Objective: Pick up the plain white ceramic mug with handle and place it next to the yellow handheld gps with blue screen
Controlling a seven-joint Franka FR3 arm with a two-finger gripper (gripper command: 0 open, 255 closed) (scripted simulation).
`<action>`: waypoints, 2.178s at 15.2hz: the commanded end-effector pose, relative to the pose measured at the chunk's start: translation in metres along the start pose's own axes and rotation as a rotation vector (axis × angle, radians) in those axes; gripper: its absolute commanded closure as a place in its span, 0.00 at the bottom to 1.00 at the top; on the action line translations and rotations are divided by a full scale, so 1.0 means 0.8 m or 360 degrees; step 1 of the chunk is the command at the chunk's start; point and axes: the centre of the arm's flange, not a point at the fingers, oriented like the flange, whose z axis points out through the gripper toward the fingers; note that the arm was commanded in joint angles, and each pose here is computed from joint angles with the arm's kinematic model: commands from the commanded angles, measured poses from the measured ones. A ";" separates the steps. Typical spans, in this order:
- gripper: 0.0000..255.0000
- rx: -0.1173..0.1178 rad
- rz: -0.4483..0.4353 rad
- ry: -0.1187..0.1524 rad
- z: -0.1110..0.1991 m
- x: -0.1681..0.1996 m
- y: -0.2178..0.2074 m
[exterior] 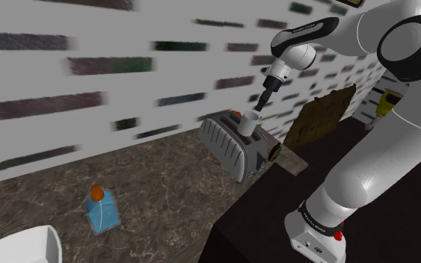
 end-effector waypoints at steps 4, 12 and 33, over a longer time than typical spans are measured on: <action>0.00 0.0000 0.0000 0.0000 0.001 0.000 0.000; 1.00 0.0000 0.0000 0.0000 0.001 0.000 0.000; 0.00 -0.0821 0.0726 -0.0255 0.126 0.072 -0.089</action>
